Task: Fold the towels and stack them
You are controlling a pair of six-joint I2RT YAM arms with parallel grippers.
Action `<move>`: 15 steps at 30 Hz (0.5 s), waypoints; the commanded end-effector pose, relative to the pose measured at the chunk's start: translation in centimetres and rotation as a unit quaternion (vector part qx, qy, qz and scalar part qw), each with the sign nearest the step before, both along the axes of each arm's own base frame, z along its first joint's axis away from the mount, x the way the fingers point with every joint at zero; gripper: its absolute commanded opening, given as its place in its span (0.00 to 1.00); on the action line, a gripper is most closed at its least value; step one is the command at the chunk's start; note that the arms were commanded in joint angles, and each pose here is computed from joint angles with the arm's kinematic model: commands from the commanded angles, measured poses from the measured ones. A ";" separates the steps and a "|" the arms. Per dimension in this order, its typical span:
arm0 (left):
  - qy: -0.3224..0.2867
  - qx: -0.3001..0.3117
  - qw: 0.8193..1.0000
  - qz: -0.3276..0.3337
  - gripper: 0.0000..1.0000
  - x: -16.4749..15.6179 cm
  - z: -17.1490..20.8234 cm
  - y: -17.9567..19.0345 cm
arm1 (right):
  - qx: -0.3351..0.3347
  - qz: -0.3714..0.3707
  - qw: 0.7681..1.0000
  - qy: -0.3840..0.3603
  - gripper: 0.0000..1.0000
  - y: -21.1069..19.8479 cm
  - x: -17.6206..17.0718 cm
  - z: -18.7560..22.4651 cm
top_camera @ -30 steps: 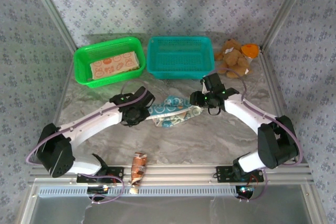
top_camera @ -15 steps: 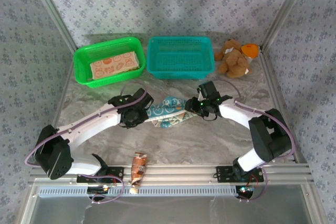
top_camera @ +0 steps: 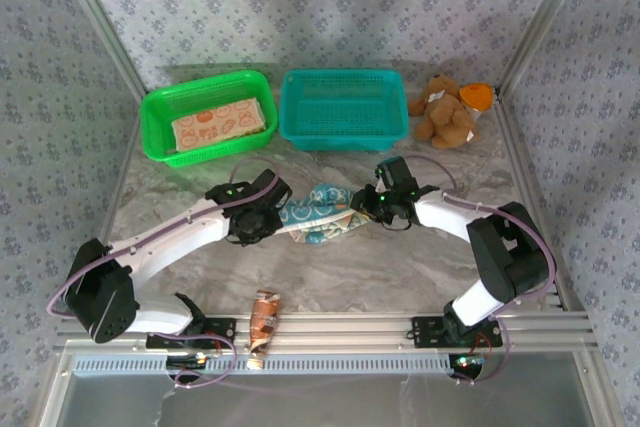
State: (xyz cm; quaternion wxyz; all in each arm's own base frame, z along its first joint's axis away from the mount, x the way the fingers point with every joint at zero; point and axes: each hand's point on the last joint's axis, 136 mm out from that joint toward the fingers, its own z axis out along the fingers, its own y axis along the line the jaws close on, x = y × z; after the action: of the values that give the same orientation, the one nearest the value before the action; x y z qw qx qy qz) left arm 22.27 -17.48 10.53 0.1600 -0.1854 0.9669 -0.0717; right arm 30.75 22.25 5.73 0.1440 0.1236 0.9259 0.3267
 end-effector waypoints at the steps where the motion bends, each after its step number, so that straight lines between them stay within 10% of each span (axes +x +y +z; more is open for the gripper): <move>1: -0.006 -0.004 1.000 -0.007 0.00 0.0 0.6 0.0 | 0.007 0.006 1.000 -0.001 0.12 0.4 -0.4 0.1; 3: -0.008 -0.006 1.000 -0.009 0.00 0.2 0.7 -0.1 | 0.003 0.007 1.000 -0.014 0.00 0.2 -0.1 0.9; 15: -0.114 0.004 0.992 -0.053 0.00 4.3 11.3 -0.4 | -0.058 0.019 0.971 -0.230 0.00 -2.1 2.4 16.1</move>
State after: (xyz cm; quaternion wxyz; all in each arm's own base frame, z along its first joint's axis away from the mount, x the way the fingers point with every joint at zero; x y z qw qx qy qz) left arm 25.49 -19.03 18.27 0.2250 -0.1464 0.9573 -0.1076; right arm 32.43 21.19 17.16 0.2872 0.0562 0.8991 0.3254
